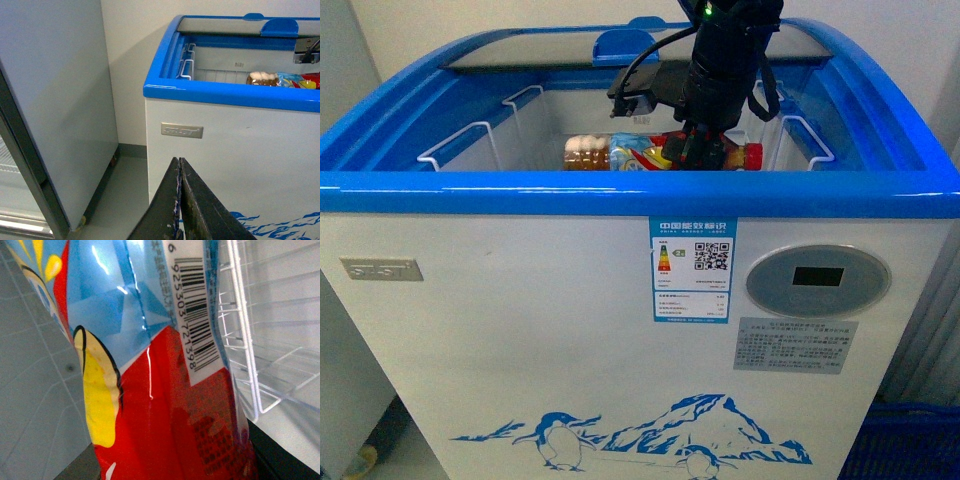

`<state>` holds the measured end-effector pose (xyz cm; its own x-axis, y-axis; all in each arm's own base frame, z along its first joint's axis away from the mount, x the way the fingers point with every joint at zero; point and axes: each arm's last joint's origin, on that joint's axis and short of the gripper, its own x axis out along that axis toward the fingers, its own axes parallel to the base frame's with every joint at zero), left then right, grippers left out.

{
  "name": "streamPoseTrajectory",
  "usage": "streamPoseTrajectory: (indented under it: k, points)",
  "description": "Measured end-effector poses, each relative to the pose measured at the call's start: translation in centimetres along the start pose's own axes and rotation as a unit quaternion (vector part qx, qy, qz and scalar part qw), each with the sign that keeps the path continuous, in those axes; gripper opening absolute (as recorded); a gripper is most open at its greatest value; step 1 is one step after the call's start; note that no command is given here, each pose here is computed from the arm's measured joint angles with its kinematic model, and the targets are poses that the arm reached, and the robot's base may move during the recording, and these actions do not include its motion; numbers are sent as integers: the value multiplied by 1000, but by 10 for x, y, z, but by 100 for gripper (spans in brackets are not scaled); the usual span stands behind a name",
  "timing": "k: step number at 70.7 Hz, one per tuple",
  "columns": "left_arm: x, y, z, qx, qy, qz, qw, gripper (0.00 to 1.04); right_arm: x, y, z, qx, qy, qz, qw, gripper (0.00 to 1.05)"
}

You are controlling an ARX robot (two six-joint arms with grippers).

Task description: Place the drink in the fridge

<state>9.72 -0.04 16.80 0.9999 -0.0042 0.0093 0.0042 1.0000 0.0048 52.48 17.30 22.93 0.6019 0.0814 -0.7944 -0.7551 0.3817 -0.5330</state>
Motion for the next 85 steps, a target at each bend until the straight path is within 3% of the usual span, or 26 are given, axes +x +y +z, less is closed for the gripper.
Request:
streamPoseTrajectory:
  k: [9,24,32,38,39,42,44,47,54,62,66,70,75,79,85]
  points:
    - [0,0,0,0,0,0,1000,3,6,1,2,0,7,-20,1000,45]
    - [0,0,0,0,0,0,1000,3,29,13,-3,-13,23,8,1000,46]
    - [0,0,0,0,0,0,1000,3,24,11,-2,-15,10,14,1000,72]
    - [0,0,0,0,0,0,1000,3,18,8,-1,-12,2,8,1000,86]
    - [0,0,0,0,0,0,1000,3,15,6,-1,-9,-2,7,1000,93]
    - [0,0,0,0,0,0,1000,3,14,5,-1,-7,-6,8,1000,96]
    - [0,0,0,0,0,0,1000,3,9,2,0,-4,-12,7,1000,103]
    - [0,0,0,0,0,0,1000,3,5,0,0,0,-18,6,1000,103]
    - [0,0,0,0,0,0,1000,3,-10,-7,1,17,-44,9,999,92]
    - [0,0,0,0,0,0,1000,3,-29,-16,1,44,-70,10,997,104]
    - [0,0,0,0,0,0,1000,3,-39,-22,0,61,-84,11,995,100]
    - [0,0,0,0,0,0,1000,3,-52,-29,-3,85,-100,10,991,89]
    - [0,0,0,0,0,0,1000,3,-62,-35,-7,103,-115,12,988,92]
    - [0,0,0,0,0,0,1000,3,-76,-44,-11,143,-134,13,981,104]
    - [0,0,0,0,0,0,1000,3,-106,-62,-17,214,-201,-6,956,97]
